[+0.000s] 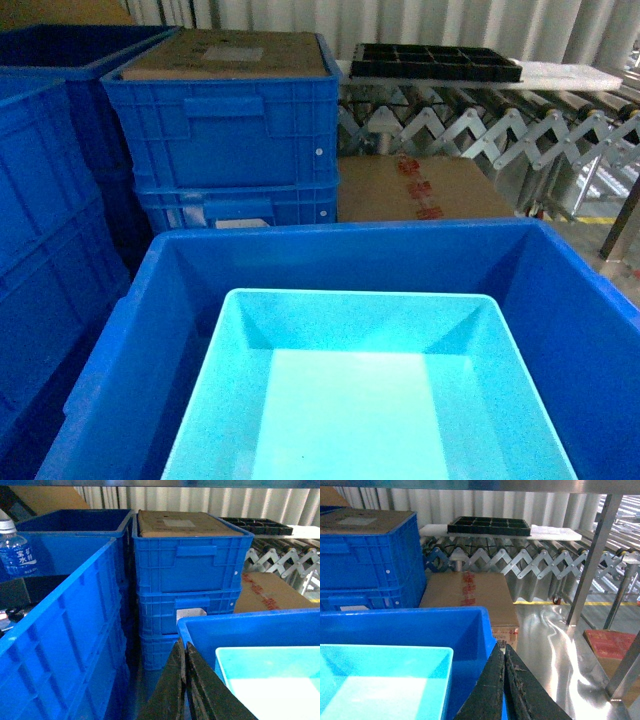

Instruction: Stack blue boxes stably on right

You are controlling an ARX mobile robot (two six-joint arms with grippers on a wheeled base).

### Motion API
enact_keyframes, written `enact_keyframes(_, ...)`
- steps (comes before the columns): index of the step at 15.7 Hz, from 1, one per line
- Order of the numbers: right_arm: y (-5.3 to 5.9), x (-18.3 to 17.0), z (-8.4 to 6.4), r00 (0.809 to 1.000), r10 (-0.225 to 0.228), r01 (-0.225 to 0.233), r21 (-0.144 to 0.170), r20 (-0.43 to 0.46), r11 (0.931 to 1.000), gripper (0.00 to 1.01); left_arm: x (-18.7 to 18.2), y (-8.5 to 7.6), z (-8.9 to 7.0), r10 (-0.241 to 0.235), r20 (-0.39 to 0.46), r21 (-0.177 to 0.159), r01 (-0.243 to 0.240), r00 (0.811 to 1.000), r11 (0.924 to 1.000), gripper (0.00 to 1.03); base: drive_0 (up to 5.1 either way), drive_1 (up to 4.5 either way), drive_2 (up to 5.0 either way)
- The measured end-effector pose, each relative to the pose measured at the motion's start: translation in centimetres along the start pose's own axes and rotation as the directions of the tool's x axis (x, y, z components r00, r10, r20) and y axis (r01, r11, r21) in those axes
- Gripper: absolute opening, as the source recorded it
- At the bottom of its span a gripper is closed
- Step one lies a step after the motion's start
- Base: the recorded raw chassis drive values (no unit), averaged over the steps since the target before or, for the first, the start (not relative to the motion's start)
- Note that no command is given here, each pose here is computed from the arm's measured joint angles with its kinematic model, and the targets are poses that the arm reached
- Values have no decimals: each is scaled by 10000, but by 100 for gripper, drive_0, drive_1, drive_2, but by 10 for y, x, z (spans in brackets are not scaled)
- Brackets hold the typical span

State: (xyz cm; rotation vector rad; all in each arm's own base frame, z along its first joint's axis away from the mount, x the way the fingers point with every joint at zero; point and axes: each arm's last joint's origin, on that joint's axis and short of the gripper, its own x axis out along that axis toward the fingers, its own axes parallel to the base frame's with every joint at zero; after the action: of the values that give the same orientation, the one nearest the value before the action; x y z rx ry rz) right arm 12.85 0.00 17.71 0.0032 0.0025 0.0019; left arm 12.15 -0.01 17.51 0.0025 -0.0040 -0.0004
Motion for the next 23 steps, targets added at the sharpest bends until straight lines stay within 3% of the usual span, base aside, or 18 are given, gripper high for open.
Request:
enact_keyframes(4,0,-6,-8,10000,-15,15,0,19,10000,2,-5,0,-3,-4,122,0,4,9999,10000,2,0,0,0)
enact_keyframes(11,0,-17,-6,9999,-15,15,0,172,10000,2,-14,0,-4,-3,141,0,3,9999,10000,2,0,0,0)
enact_keyframes(13,0,-19,-6,9999,-19,19,0,168,10000,2,-23,0,-10,3,-385,0,-3,9993,10000,2,0,0,0)
enact_keyframes(14,0,-20,-7,9999,-15,15,0,164,10000,2,-24,0,-5,-19,168,4,19,9999,10000,2,0,0,0)
enact_keyframes(17,0,-30,-12,9998,-8,8,0,-206,10000,2,-24,0,-7,4,-31,0,-4,10000,10000,2,0,0,0)
enact_keyframes(18,0,-31,-8,9997,-7,7,0,263,10000,2,-24,0,-7,23,-31,0,-23,10000,10000,2,0,0,0)
enact_keyframes(22,0,-31,-10,10000,-15,15,0,65,10000,2,-24,0,-7,0,-34,0,0,10000,10000,2,0,0,0)
enact_keyframes(23,0,-31,-10,10000,-15,15,-4,73,10000,7,-24,0,-7,8,-31,-11,-8,10000,10000,6,0,0,0)
